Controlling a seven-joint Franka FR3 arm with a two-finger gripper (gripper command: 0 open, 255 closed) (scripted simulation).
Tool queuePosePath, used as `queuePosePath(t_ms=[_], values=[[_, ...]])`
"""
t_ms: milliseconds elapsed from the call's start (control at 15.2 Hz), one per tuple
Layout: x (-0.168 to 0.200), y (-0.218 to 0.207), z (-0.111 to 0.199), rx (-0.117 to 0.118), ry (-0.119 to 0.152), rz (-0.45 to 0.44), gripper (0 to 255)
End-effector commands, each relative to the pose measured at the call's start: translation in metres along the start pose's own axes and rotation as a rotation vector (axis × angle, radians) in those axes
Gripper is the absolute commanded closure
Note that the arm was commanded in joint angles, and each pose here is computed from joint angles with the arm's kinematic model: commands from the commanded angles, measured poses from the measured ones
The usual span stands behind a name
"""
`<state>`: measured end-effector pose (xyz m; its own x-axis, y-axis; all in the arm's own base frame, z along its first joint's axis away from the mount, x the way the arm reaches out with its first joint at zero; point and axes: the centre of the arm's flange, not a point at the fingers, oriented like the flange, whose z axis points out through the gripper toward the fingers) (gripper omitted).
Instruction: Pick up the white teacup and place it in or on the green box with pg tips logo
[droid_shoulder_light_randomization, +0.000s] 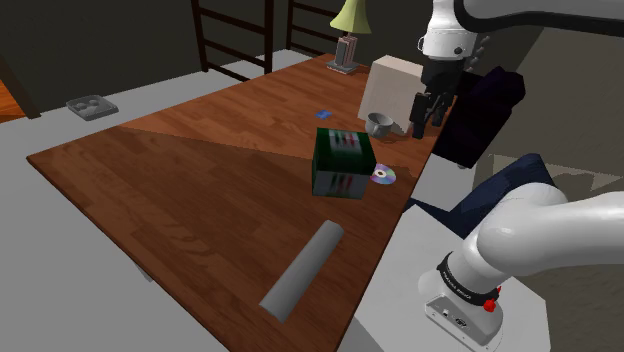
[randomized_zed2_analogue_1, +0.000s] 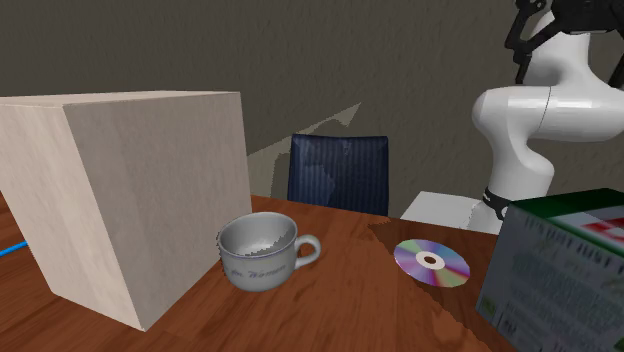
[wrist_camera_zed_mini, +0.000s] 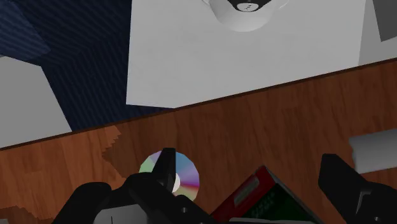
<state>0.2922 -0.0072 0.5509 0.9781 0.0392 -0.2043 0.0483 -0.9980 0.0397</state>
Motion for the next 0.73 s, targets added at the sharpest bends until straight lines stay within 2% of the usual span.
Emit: queuePosePath(t_ms=[0, 660], values=[[0.0, 0.0, 0.0, 0.0, 0.0, 0.0, 0], [0.092, 0.076, 0.044, -0.01, 0.032, -0.002, 0]])
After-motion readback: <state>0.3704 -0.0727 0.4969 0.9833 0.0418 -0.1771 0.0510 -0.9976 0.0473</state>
